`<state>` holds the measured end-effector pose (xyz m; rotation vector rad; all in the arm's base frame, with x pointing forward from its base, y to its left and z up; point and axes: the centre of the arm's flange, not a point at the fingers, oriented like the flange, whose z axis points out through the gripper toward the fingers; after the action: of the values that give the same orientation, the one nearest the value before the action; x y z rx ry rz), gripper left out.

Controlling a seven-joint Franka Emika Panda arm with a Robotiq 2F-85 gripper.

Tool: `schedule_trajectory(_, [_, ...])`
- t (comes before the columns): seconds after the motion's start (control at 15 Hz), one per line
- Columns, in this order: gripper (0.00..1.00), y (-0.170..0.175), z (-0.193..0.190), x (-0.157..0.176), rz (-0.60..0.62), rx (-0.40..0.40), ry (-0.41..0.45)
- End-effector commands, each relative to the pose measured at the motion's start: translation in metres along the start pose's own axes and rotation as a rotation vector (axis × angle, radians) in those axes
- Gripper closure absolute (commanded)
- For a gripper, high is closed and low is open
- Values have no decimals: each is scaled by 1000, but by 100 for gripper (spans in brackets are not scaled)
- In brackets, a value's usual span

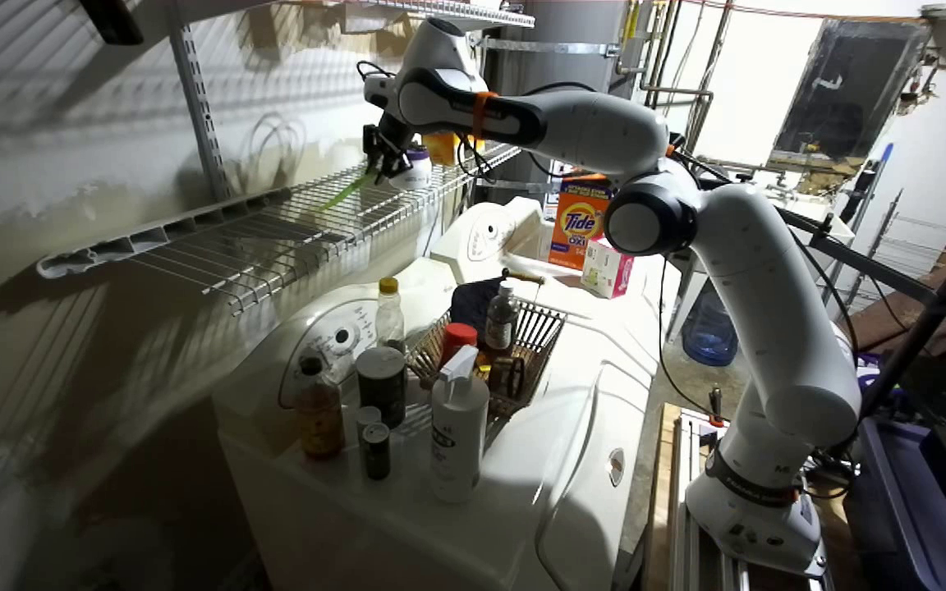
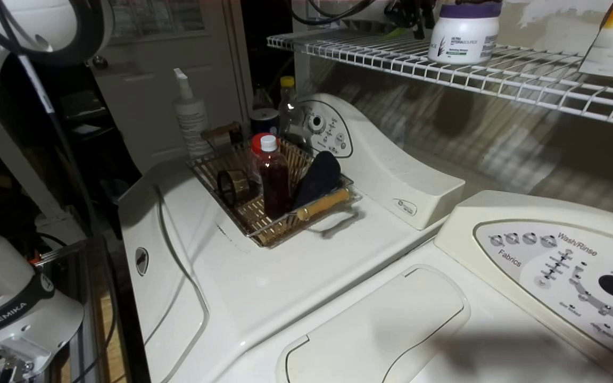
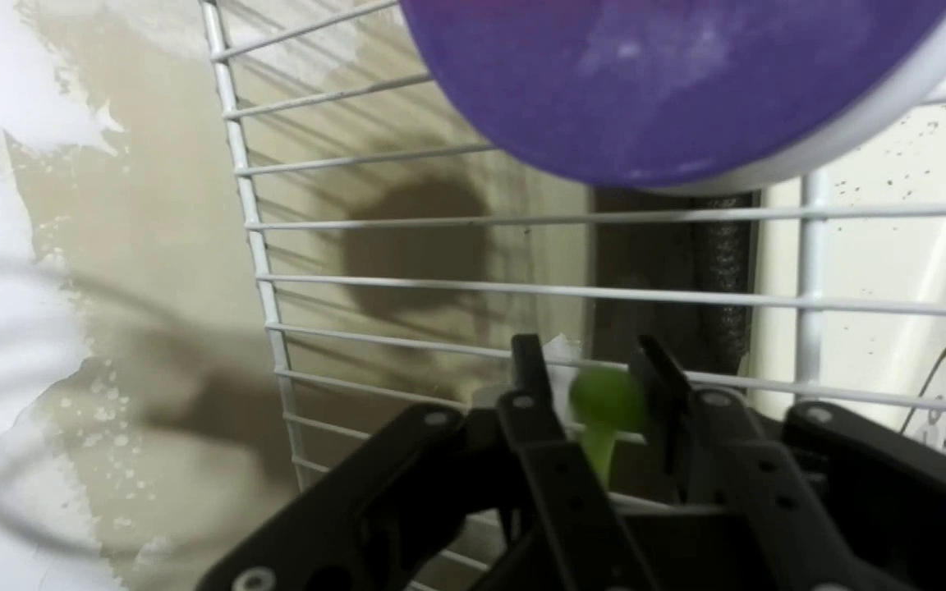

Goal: Move the green knife on the shelf to the right.

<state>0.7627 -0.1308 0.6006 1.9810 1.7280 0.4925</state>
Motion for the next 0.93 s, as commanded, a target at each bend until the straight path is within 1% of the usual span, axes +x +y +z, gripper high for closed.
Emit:
schedule_trajectory(0.0, [37,7,0,4,-11,19,-59])
schedule_trajectory(0.07, [29,7,0,5,-14,21,-68])
schedule_trajectory(0.2, [17,7,-1,5,-20,21,-81])
schedule_trajectory(0.27, [8,8,-1,6,-23,20,-88])
schedule_trajectory(0.33, [3,8,-3,6,-26,18,-93])
schedule_trajectory(0.4, [0,8,-6,8,-31,16,-98])
schedule_trajectory(0.6, [0,4,-19,18,-30,27,-85])
schedule_trajectory(0.67, [0,1,-24,22,-18,28,-60])
schedule_trajectory(0.87, [0,-8,-41,36,107,18,16])
